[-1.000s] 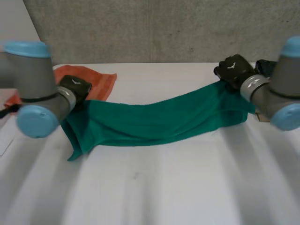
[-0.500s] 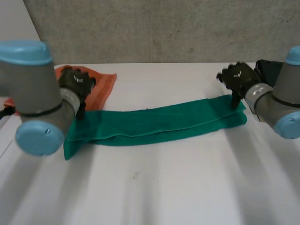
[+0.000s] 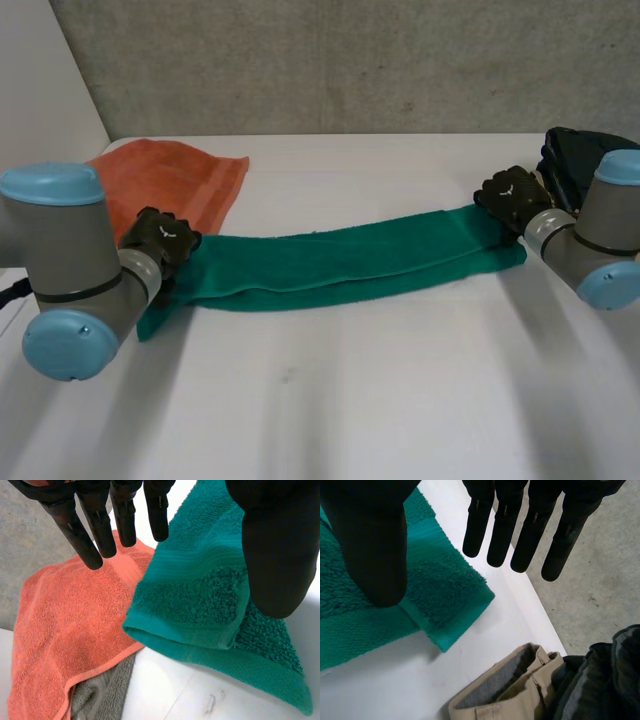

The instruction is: Fold the laundry.

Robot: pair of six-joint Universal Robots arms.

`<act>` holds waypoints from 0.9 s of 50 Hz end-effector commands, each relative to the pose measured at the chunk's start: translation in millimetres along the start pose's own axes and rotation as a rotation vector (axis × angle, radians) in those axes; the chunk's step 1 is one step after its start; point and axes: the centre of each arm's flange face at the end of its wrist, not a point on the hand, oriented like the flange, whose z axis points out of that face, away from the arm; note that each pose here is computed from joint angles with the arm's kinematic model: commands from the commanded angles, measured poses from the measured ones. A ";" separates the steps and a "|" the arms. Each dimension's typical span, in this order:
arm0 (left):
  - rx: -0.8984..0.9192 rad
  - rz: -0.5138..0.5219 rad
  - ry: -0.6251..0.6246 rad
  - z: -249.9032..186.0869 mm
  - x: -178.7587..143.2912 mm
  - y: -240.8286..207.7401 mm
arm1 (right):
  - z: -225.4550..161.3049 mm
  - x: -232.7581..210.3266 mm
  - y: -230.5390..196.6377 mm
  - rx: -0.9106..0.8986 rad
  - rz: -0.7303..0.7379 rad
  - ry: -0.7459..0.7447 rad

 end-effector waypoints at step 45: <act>0.027 0.026 0.012 46.0 19.4 -2.2 | -130.0 96.5 -153.5 0.300 0.299 0.108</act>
